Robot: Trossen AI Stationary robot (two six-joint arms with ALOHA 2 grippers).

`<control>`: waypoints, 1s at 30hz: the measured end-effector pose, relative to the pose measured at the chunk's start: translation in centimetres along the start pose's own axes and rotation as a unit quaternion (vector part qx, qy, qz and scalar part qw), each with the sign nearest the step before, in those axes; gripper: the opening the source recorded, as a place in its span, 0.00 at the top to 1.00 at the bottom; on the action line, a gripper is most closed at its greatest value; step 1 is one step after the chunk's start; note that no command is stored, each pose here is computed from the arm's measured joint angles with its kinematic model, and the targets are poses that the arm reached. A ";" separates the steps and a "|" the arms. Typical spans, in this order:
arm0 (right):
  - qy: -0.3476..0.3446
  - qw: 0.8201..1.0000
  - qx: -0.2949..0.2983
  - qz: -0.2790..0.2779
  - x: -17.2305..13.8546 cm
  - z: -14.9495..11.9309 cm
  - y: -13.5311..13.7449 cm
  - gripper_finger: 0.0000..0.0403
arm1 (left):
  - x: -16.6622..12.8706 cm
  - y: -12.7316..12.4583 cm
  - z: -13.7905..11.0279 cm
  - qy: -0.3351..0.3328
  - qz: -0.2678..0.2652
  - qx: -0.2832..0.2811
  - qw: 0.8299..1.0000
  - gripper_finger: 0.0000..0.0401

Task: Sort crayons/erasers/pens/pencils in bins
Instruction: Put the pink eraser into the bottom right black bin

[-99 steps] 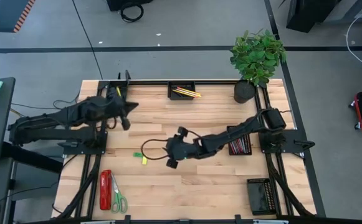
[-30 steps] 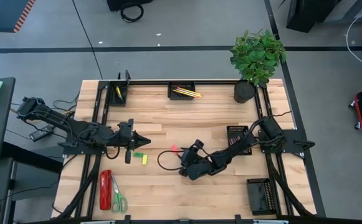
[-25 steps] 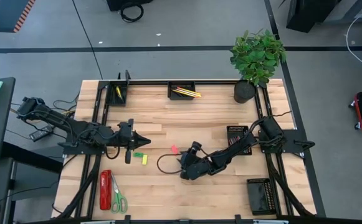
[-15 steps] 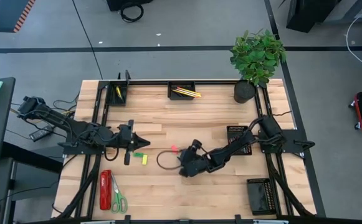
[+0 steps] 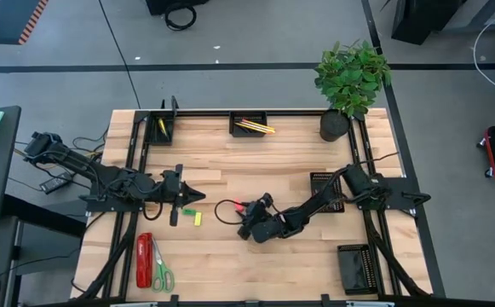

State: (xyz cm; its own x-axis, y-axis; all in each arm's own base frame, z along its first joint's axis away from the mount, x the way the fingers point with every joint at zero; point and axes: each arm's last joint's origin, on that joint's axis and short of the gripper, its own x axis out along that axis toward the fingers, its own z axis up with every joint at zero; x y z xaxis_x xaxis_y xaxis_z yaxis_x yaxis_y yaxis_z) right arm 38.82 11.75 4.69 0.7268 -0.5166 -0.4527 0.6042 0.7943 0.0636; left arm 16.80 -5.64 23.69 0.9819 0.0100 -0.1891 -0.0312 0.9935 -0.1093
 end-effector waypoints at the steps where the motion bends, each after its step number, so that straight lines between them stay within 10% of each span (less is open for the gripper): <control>1: -0.004 1.000 0.003 -0.001 0.2 -0.2 0.0 0.55 | 0.0 0.0 0.0 0.000 0.000 0.000 1.000 0.95; 30: 0.001 0.996 -0.086 0.030 -1.4 1.6 0.6 0.81 | 0.0 0.0 -0.1 0.004 0.001 -0.003 1.000 0.93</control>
State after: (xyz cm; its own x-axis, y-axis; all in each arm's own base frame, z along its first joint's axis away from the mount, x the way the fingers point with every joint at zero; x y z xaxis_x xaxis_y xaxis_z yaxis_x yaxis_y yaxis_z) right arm 38.69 12.41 6.75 0.7586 -0.4668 -0.4546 0.4956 0.8663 -0.0624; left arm 16.79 -5.62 23.61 0.9805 0.0121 -0.1963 -0.0350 0.9929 -0.1137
